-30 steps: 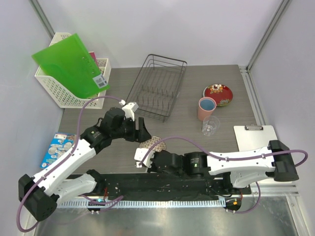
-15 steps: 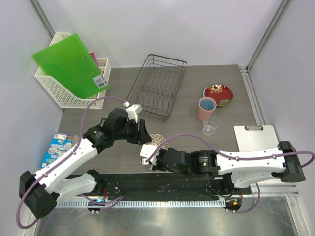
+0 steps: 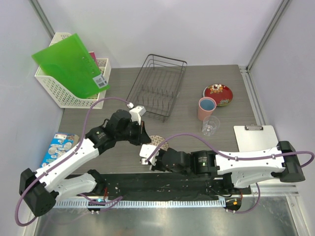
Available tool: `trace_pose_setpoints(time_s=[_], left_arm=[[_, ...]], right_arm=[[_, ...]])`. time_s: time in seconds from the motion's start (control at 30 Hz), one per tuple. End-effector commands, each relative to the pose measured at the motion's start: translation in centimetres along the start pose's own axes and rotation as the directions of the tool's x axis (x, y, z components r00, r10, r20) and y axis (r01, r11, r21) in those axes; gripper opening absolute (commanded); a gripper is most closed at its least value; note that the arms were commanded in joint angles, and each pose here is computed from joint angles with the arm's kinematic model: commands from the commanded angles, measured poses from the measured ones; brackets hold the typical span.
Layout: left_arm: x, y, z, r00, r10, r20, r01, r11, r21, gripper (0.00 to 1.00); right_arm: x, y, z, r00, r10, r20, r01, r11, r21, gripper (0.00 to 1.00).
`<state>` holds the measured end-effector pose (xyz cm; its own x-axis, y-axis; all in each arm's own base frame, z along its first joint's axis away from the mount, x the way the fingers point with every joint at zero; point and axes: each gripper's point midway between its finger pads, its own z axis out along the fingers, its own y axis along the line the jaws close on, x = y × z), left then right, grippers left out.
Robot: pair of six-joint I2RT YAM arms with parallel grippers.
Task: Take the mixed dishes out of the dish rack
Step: Pick up the bowl from the dish rack, then place the bowl at the center of the board.
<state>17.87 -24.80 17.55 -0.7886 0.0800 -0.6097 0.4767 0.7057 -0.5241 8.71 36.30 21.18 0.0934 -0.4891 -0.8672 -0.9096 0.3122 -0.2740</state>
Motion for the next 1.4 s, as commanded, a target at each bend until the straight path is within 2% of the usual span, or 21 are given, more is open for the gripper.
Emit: trace_pose_setpoints(time_s=[0.0,0.07,0.13,0.17,0.2,0.27,0.4,0.47,0.5,0.53,0.57,0.63,0.7,0.73,0.83,0.9,0.97,1.0,1.07,1.13,1.37], left_arm=[[-1.3,0.3,-0.9,0.998,0.003,0.065,0.000,0.999,-0.042,0.00],[-1.9,0.1,-1.2,0.996,0.007,0.085,-0.003,0.999,-0.045,0.00],[-2.6,0.1,-1.3,0.995,0.010,0.102,-0.004,0.999,-0.053,0.00],[-2.8,0.1,-1.3,0.994,0.006,0.107,0.001,0.998,-0.061,0.00],[-3.0,0.2,-1.1,0.994,0.005,0.109,0.003,0.998,-0.070,0.00],[-3.8,0.2,-1.2,0.992,0.000,0.126,0.011,0.996,-0.086,0.00],[-5.6,0.0,-0.8,0.987,-0.014,0.163,0.032,0.994,-0.108,0.00],[-6.4,-0.1,-0.1,0.986,-0.020,0.168,0.039,0.993,-0.112,0.00],[-7.0,-0.3,0.2,0.983,-0.025,0.180,0.045,0.993,-0.107,0.00],[-7.2,0.0,1.2,0.985,-0.028,0.169,0.048,0.992,-0.120,0.00],[-7.3,0.0,1.7,0.985,-0.024,0.170,0.046,0.991,-0.126,0.00],[-7.8,0.4,3.8,0.986,-0.018,0.166,0.045,0.986,-0.162,0.00],[-7.4,-0.6,5.5,0.989,0.005,0.147,0.018,0.988,-0.150,0.00],[-8.3,-0.9,6.2,0.982,0.012,0.187,0.018,0.987,-0.157,0.00],[-7.9,-1.3,9.0,0.979,-0.005,0.204,0.034,0.990,-0.140,0.00],[-9.1,-2.8,10.6,0.962,-0.035,0.270,0.052,0.997,-0.057,0.00],[-10.1,-4.1,11.5,0.940,-0.040,0.340,0.039,0.999,0.009,0.00],[-9.7,-4.4,12.4,0.938,-0.032,0.344,0.030,0.999,0.012,0.00],[-10.4,-5.3,13.1,0.924,-0.017,0.382,0.006,1.000,0.030,0.00],[-10.0,-4.9,14.9,0.928,-0.012,0.373,0.009,1.000,0.012,0.00],[-8.4,-2.7,20.0,0.956,-0.011,0.292,0.033,0.997,-0.071,0.00]], right_arm=[[-2.6,-1.2,-0.3,0.995,0.064,0.080,-0.069,0.996,0.058,0.28],[-2.6,-1.3,-0.4,0.994,0.076,0.079,-0.081,0.995,0.063,0.42],[-2.6,-1.3,-0.6,0.992,0.098,0.083,-0.103,0.992,0.066,0.47],[-2.9,-1.6,-1.0,0.989,0.109,0.097,-0.116,0.991,0.067,0.62],[-3.2,-1.8,-1.2,0.987,0.121,0.108,-0.130,0.989,0.074,0.72],[-4.5,-2.0,-2.1,0.974,0.172,0.146,-0.184,0.980,0.073,0.79],[-8.8,-6.5,-7.3,0.872,0.321,0.369,-0.395,0.907,0.146,0.80],[-10.5,-9.2,-10.0,0.771,0.383,0.508,-0.524,0.836,0.165,0.80],[-10.9,-11.2,-12.3,0.697,0.407,0.590,-0.602,0.779,0.175,0.80],[-10.9,-12.1,-13.5,0.658,0.414,0.629,-0.637,0.752,0.172,0.80],[-9.8,-12.5,-13.7,0.658,0.398,0.639,-0.641,0.742,0.198,0.80],[-9.6,-14.2,-15.7,0.593,0.395,0.702,-0.700,0.683,0.207,0.81],[-9.0,-14.6,-16.0,0.582,0.385,0.717,-0.712,0.667,0.219,0.81],[-8.7,-14.7,-16.1,0.582,0.383,0.717,-0.716,0.660,0.229,0.81],[-8.3,-15.2,-16.3,0.572,0.382,0.726,-0.733,0.636,0.243,0.81],[-8.4,-15.5,-16.9,0.533,0.389,0.752,-0.759,0.612,0.222,0.81],[-8.0,-15.7,-17.4,0.521,0.376,0.766,-0.760,0.613,0.216,0.81],[-8.1,-16.0,-18.0,0.495,0.376,0.783,-0.773,0.603,0.198,0.81],[-7.4,-16.1,-18.3,0.481,0.376,0.792,-0.781,0.594,0.192,0.81],[-7.2,-16.2,-18.4,0.466,0.379,0.799,-0.789,0.587,0.183,0.81],[-6.0,-15.8,-17.8,0.470,0.385,0.794,-0.789,0.586,0.184,0.81]])
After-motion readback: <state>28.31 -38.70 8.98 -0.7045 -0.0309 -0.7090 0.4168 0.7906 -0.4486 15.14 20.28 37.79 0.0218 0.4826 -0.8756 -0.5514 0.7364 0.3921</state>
